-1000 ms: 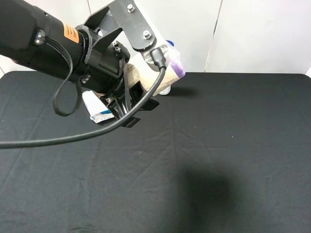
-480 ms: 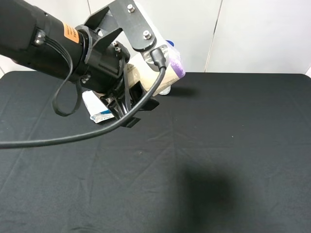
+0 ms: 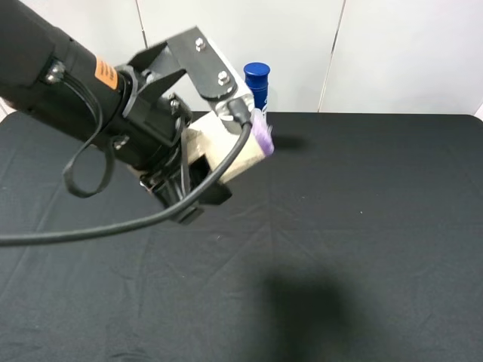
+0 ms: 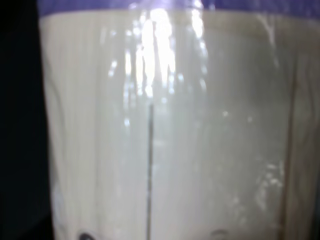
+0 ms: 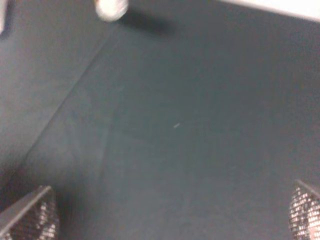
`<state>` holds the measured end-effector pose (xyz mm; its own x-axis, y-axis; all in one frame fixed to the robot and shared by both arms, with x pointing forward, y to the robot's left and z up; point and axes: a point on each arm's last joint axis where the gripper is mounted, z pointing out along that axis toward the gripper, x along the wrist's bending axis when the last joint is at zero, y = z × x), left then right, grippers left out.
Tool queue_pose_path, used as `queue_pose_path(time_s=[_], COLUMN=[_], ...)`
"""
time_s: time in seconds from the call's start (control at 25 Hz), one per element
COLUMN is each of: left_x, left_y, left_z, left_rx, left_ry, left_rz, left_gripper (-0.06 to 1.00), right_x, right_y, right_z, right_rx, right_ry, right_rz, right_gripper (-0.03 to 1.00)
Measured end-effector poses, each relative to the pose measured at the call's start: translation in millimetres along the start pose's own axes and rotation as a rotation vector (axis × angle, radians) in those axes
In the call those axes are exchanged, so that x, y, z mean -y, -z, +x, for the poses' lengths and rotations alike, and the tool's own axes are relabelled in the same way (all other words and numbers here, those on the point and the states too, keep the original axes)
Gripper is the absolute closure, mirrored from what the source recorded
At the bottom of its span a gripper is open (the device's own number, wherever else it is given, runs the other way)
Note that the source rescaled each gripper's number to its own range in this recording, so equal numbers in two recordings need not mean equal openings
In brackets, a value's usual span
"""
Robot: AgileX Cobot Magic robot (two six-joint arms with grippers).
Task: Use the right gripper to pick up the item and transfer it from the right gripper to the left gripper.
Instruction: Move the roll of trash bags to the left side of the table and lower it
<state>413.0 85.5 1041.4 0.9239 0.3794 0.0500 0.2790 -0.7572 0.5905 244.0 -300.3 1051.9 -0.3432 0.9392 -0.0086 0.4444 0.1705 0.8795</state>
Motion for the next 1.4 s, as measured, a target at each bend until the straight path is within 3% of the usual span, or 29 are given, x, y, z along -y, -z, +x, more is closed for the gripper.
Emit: queue_pose_path(time_s=[0.16, 0.44, 1.08, 1.4], left_x=[-1.5, -19.9, 18.2, 52.4], left_y=[4.4, 22.8, 49.5, 36.8], left_z=[-4.2, 4.4, 92.3, 135.3], left_rx=[0.058, 0.104, -0.075, -0.11], left_ry=[0.011, 0.058, 0.323, 0.52], left_rz=[0.037, -0.007, 0.016, 0.101], left_gripper=[0.93, 0.93, 0.93, 0.93], right_x=[3.6, 3.8, 3.8, 3.8], right_y=[6.8, 7.1, 7.2, 7.2], right_z=[0.0, 0.6, 0.7, 0.7], right_rx=[0.112, 0.285, 0.303, 0.303], right_ry=[-0.059, -0.147, -0.157, -0.157], right_rz=[-0.047, -0.046, -0.045, -0.045], right_gripper=[-0.03, -0.03, -0.03, -0.03])
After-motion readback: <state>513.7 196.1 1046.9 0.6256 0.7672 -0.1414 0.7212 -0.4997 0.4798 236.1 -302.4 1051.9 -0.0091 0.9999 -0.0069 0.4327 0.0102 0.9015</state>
